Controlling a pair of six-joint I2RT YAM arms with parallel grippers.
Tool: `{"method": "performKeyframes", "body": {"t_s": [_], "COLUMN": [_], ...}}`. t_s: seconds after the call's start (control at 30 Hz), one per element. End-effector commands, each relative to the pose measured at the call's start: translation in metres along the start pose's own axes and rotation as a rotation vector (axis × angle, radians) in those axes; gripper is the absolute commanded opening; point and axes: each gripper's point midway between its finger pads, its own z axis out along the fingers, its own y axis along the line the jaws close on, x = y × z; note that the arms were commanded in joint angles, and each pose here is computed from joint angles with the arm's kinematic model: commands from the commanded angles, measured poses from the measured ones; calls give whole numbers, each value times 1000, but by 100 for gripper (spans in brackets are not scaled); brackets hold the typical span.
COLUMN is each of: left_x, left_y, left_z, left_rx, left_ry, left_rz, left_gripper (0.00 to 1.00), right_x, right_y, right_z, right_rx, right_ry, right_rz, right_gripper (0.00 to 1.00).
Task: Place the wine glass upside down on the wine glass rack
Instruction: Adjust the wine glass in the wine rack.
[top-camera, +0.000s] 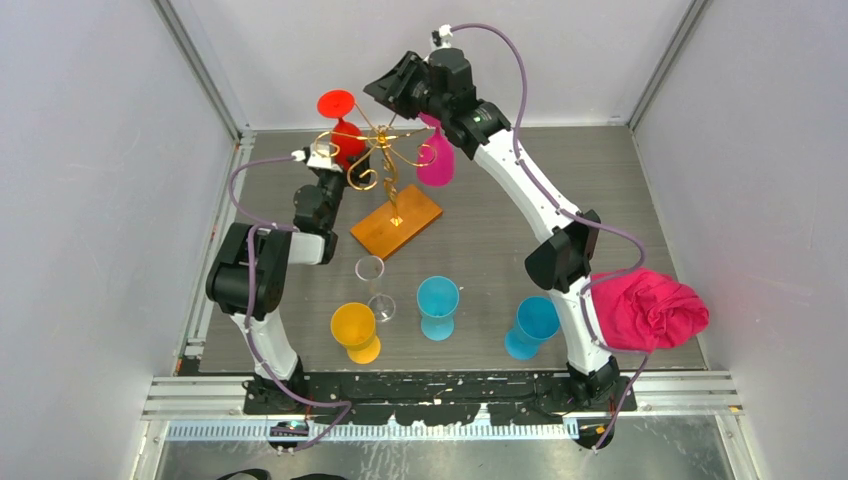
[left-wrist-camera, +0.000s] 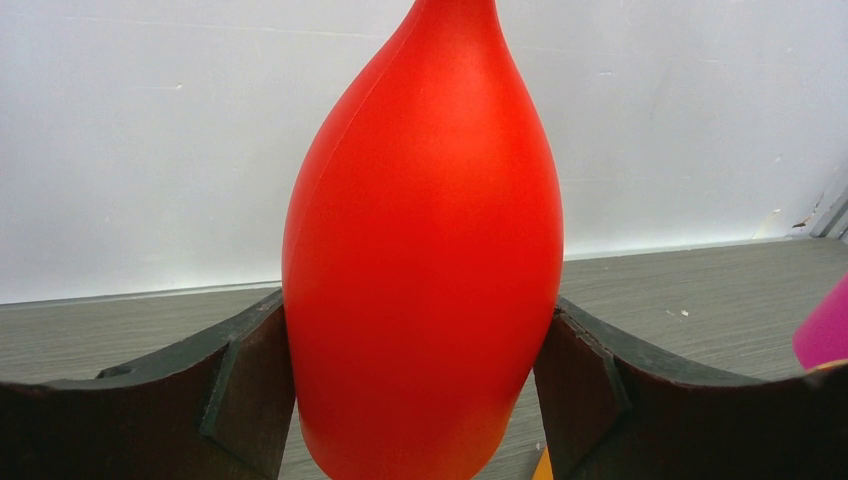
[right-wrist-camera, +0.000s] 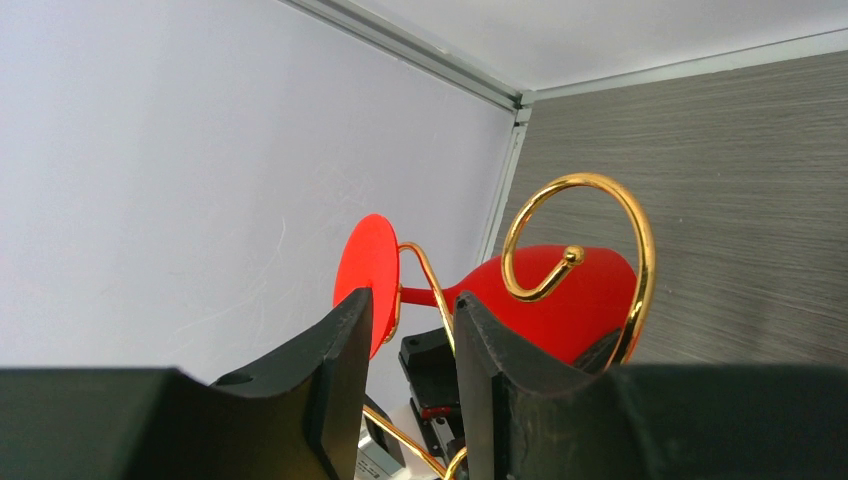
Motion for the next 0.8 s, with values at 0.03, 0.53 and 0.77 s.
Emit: {"method": "performKeyframes", "body": {"t_s": [0.03, 0.53, 0.77], "left_x": [-51, -43, -34], "left_y": [-6, -7, -4], "left_z": [-1, -12, -15], "left_rx": [-16, -42, -63], "left_ry": [-143, -119, -99], "left_rz": [1, -13, -19], "left_gripper": [76, 81, 87], "right_x": [-30, -31, -33], "right_y": [54, 59, 63], "right_z": [-34, -46, -49], "right_rx": [-105, -111, -119], "right_ry": [-85, -88, -90], "right_rz": [-40, -50, -58], "right_gripper": [42, 43, 44]}}
